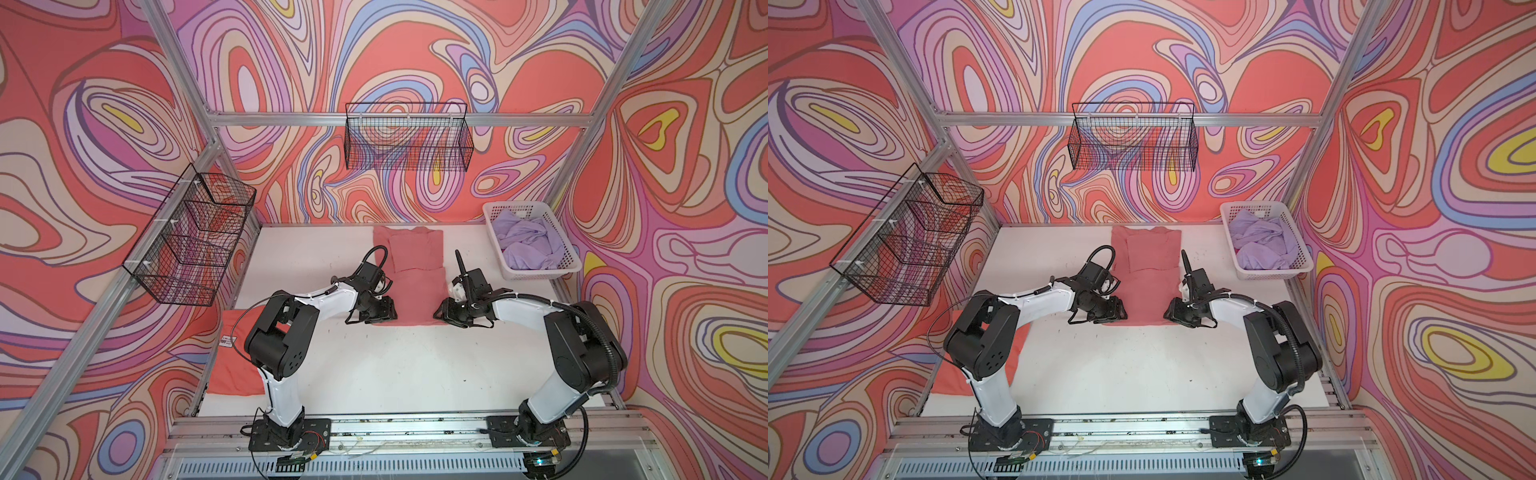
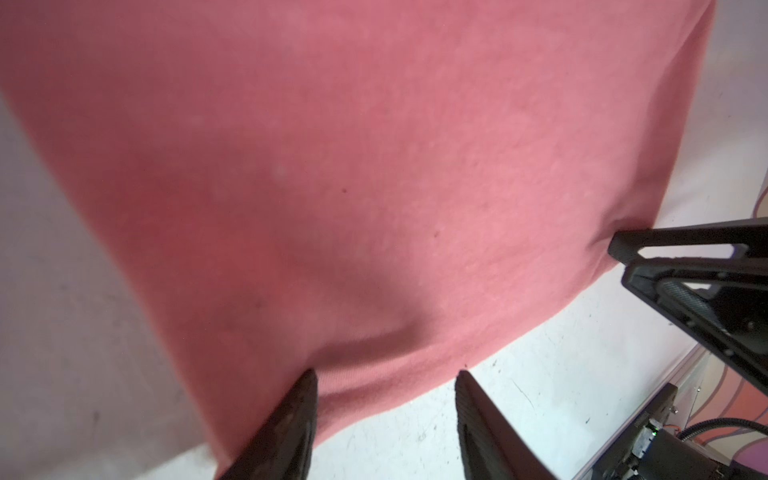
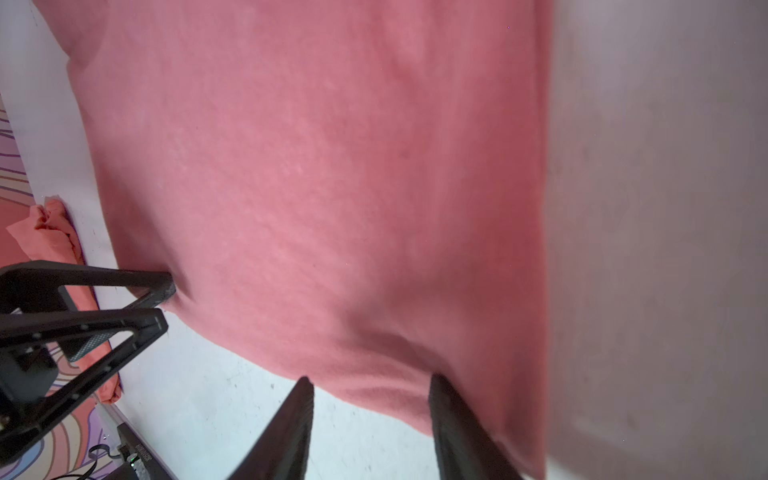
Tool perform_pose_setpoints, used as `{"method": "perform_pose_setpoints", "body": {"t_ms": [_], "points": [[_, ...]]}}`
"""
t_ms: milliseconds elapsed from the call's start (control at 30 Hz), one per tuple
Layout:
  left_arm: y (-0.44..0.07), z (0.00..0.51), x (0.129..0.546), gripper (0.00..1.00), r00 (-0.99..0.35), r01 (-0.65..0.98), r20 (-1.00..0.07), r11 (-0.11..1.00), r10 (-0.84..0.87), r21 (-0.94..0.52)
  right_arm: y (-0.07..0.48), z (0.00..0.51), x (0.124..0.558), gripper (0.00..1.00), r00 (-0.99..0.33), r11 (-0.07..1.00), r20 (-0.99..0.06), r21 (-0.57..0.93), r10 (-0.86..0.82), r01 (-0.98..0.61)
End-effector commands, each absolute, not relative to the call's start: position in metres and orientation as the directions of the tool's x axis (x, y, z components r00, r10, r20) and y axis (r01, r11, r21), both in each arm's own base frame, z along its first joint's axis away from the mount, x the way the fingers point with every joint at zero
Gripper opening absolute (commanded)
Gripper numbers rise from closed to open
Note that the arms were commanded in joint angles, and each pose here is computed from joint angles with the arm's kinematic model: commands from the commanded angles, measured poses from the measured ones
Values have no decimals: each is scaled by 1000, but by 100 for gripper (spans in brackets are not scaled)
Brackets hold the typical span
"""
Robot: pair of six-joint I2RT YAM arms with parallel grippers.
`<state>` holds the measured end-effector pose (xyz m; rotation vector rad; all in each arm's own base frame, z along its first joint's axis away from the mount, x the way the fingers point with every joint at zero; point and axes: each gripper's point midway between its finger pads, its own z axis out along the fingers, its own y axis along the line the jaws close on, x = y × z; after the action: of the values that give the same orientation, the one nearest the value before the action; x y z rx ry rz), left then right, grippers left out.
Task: Fold and stack the t-shirts
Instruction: 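Pull the folded pink bundle toward the robot with both grippers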
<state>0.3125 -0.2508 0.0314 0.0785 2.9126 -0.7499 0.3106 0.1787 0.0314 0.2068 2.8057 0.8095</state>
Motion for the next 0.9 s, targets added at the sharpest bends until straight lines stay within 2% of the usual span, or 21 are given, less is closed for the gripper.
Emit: {"method": "perform_pose_setpoints", "body": {"t_ms": [0, 267, 400, 600, 733, 867], "points": [[-216, -1, 254, 54, -998, 17, 54, 937, 38, -349, 157, 5, 259, 49, -974, 872, -14, 447, 228, 198], [-217, 0, 189, 54, -986, -11, 160, 936, 48, -351, 163, 7, 200, 49, -963, 856, 45, 449, 265, 257], [-211, 5, 167, 54, -985, -18, 170, 941, 42, -338, 153, 10, 176, 49, -949, 844, 58, 444, 310, 303], [-221, 31, 182, 67, -994, 18, 95, 928, 57, -372, 154, 36, 179, 51, -953, 830, -5, 491, 304, 263], [-231, 73, 196, 77, -999, 38, -17, 890, 35, -454, 150, 65, 188, 54, -950, 844, -83, 487, 300, 224], [-217, 73, 185, 77, -998, -51, -1, 864, -59, -500, 143, 55, 180, 54, -957, 862, -81, 459, 280, 213]]}}
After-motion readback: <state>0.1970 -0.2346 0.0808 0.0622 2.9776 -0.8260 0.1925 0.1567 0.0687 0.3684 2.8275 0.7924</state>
